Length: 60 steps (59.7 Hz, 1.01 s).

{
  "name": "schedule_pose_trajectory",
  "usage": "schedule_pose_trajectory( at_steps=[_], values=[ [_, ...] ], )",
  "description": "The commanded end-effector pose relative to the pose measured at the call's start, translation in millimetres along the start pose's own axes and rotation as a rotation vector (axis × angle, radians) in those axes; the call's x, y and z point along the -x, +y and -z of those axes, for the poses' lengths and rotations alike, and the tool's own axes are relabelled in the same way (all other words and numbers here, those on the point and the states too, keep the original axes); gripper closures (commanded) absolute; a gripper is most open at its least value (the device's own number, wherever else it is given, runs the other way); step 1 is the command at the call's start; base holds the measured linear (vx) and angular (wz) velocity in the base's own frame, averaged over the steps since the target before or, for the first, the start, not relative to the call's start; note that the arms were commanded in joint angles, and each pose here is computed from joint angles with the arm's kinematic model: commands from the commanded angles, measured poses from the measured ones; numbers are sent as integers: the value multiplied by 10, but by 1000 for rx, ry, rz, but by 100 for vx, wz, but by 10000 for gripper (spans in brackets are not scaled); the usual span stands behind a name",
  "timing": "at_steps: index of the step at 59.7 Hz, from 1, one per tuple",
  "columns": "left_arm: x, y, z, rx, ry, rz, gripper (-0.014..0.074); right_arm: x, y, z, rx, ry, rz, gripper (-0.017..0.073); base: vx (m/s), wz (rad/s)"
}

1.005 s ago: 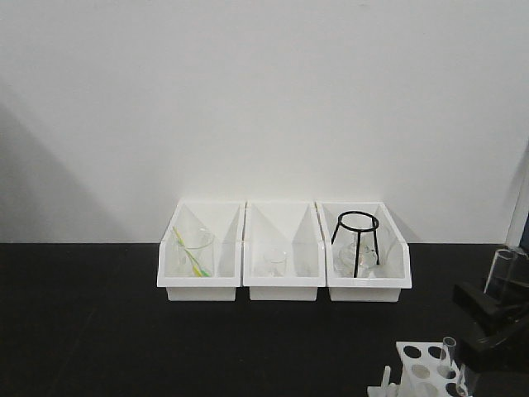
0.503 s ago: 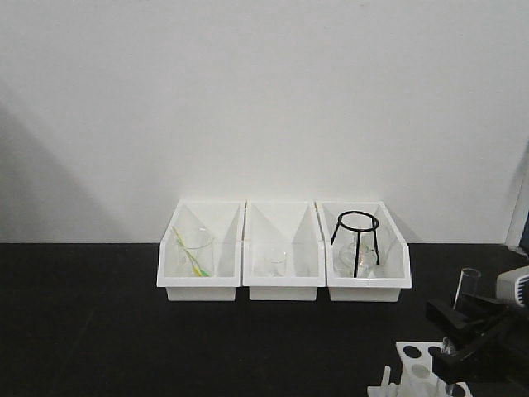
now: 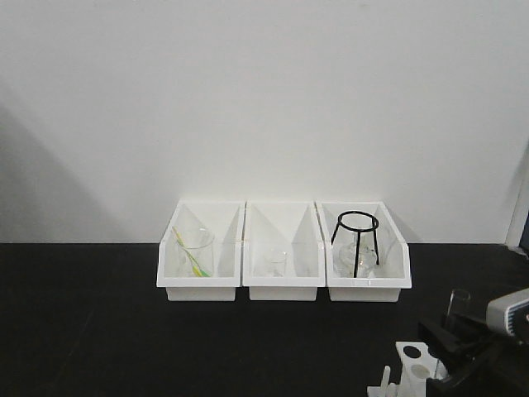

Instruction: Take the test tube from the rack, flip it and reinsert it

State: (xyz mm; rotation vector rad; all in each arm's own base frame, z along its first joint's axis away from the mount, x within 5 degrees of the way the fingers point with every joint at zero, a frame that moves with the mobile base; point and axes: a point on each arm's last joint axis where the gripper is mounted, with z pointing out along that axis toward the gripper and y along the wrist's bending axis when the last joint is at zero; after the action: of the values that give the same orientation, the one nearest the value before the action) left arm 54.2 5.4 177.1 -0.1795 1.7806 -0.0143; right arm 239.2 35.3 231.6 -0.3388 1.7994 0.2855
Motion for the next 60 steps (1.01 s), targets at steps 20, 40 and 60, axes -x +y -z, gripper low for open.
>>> schedule_pose_trajectory(
  at_steps=[20,40,60],
  values=[
    [83,-17,12,-23,-97,2,600,111,8,-41,29,-157,19,485,0,0],
    [83,-17,12,-23,-97,2,600,-55,13,-165,76,-150,-14,485,0,0],
    [83,-17,12,-23,-97,2,600,-256,56,-96,77,-90,-5,465,0,0]
  ],
)
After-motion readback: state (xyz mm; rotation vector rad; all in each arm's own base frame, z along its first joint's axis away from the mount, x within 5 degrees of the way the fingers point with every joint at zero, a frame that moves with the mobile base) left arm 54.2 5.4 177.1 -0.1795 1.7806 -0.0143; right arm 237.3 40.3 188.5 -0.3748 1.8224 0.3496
